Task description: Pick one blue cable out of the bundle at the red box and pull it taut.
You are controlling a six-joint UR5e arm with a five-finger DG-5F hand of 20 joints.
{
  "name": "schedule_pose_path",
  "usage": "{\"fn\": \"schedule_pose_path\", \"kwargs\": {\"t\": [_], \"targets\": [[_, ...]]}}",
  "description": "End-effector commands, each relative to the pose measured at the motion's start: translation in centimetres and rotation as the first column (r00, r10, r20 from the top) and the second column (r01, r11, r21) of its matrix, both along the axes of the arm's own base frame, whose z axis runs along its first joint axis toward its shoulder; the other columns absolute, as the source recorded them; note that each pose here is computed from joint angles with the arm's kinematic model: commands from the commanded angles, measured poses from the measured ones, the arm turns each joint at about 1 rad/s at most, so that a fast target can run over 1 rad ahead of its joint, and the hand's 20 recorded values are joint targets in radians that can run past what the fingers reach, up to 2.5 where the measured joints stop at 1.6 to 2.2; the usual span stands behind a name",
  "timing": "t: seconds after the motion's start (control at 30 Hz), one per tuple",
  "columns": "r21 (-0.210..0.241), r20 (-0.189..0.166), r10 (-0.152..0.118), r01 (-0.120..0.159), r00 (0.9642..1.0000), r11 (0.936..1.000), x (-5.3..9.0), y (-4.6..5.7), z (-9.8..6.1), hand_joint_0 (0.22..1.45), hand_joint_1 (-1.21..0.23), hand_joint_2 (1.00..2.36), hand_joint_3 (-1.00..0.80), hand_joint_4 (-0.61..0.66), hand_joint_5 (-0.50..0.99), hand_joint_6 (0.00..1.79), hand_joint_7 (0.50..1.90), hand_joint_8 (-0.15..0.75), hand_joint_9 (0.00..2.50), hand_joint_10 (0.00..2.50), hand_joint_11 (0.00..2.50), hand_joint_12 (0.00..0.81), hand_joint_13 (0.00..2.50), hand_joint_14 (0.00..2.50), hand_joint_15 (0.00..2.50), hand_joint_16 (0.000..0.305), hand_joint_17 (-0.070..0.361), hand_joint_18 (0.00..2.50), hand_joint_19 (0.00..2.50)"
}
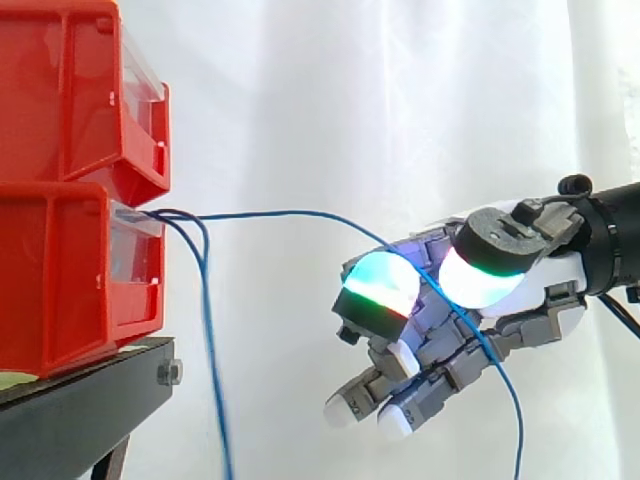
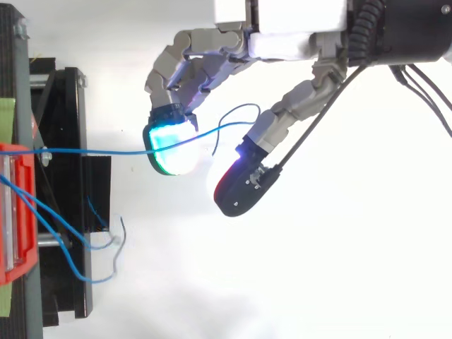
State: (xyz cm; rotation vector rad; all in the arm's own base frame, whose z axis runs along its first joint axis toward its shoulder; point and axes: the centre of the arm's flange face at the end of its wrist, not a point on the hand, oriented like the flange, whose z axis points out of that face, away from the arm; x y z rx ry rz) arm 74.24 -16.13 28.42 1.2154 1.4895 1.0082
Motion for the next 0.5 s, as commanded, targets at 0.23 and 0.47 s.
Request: {"fn": "schedule_pose_path", "kwargs": {"t": [0.23,0.47], "targets": [[-0.003,0.003,-0.001,0.001,1.0,1.0,0.02,-0.04,0.13,0.49,-0.69,1.0,-0.5,0.01,-0.18,0.9,0.86,0.298,0.75,0.0,1.02,0.329,0.24,0.0,0.0,0.051,0.114,0.43,0.18],[-0.003,0.003,-0.001,0.001,1.0,1.0,0.07,-0.04,0.09,0.51,-0.64,1.0,-0.5,0.01,-0.17,0.88,0.82,0.299,0.74,0.0,0.98,0.324,0.23,0.0,0.01,0.05,0.112,0.4,0.2]]}}
